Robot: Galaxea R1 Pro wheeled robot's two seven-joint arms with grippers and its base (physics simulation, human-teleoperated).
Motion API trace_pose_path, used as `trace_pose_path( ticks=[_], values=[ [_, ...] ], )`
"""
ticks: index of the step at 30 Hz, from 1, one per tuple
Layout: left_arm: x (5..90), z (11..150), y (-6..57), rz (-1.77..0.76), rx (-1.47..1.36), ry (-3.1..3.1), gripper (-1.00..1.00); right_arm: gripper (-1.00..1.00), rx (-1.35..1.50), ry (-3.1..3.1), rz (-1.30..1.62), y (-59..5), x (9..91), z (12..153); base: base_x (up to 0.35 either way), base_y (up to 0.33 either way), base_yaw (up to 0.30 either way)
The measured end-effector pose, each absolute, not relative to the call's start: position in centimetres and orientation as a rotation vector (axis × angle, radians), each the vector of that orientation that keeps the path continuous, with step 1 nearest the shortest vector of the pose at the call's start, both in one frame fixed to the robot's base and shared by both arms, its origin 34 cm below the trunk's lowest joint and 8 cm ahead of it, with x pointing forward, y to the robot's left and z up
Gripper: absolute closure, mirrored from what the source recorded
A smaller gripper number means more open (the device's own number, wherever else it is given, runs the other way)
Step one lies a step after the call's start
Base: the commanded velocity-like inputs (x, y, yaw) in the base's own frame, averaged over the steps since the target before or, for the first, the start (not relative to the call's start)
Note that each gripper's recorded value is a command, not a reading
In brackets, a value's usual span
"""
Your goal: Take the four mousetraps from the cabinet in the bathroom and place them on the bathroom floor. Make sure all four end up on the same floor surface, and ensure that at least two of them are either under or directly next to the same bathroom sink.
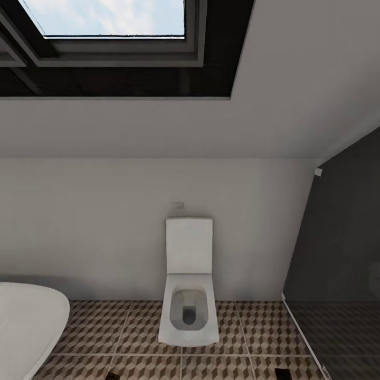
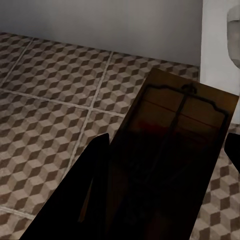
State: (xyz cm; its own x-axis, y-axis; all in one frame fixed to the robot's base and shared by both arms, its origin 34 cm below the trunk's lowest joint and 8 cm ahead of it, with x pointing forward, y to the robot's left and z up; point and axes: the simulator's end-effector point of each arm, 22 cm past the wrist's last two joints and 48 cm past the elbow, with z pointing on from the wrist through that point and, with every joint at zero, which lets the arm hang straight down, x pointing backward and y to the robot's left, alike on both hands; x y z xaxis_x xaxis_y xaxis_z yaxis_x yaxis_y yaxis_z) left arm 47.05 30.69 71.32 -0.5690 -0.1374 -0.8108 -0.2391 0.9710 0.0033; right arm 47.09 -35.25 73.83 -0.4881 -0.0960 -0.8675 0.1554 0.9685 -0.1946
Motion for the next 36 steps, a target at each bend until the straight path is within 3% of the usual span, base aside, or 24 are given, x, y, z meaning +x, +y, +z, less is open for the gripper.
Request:
trace_pose_path(
  ticks=[25,36],
  values=[
    [47.03,71.34,30.61,0.138,-0.263,2.184,1.0,1.0,0.042,2.059,-0.3,-35.24,47.08,73.86,0.17,0.045,0.0],
    [47.05,71.31,30.48,0.135,-0.263,2.184,1.0,1.0,0.041,2.06,-0.3,-35.25,47.08,73.81,0.02,-0.051,0.0]
  ],
)
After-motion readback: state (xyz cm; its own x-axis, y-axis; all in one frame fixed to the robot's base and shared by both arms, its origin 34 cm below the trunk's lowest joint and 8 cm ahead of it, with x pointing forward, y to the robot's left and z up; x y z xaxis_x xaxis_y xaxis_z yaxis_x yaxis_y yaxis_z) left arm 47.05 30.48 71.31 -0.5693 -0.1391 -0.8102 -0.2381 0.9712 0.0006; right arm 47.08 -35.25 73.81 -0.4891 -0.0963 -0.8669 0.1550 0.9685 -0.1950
